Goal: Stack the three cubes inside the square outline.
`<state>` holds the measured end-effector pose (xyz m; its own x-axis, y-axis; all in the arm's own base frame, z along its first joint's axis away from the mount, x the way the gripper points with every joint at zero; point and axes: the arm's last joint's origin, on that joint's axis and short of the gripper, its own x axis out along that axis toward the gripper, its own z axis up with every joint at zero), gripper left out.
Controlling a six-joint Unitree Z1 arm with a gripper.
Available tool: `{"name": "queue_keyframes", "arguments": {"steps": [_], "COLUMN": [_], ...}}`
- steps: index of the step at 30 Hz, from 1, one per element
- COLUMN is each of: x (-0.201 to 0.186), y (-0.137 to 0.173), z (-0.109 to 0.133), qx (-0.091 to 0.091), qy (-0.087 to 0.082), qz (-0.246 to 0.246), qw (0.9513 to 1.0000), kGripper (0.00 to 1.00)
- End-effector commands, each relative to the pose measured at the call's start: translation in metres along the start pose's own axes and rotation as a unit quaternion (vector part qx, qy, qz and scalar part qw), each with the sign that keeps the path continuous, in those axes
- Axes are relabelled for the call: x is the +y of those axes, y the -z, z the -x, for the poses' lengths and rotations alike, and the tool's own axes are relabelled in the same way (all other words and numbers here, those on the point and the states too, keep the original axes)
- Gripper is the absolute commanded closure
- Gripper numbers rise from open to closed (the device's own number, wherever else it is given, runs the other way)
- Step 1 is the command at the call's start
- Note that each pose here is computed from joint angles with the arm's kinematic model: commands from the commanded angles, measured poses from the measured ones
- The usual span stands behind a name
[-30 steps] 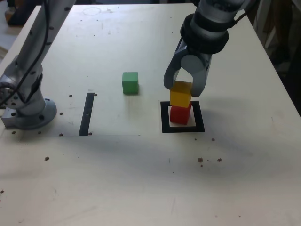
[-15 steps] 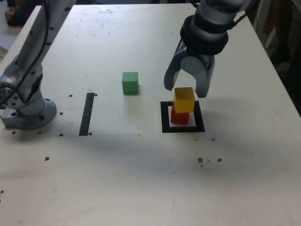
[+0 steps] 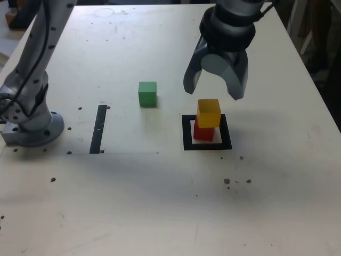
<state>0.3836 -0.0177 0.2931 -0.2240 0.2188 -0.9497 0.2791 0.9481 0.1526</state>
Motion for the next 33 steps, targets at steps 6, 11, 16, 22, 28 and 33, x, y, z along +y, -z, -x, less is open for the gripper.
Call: {"name": "queue_keyframes", "arguments": {"steps": [6, 11, 16, 22, 28, 33], "x": [0.012, 0.024, 0.038, 0.048, 0.050, 0.050], "y": [0.042, 0.068, 0.095, 0.115, 0.121, 0.120], "z": [0.001, -0.018, -0.052, -0.093, -0.118, -0.127], "qx": [0.017, 0.033, 0.047, 0.058, 0.064, 0.065], "qy": [0.001, 0.011, 0.031, 0.055, 0.081, 0.091], "qz": [0.040, 0.071, 0.110, 0.143, 0.150, 0.149], "qw": [0.9991, 0.9969, 0.9923, 0.9864, 0.9832, 0.9825], "kGripper": [0.01, 0.01, 0.01, 0.01, 0.03, 0.08]}}
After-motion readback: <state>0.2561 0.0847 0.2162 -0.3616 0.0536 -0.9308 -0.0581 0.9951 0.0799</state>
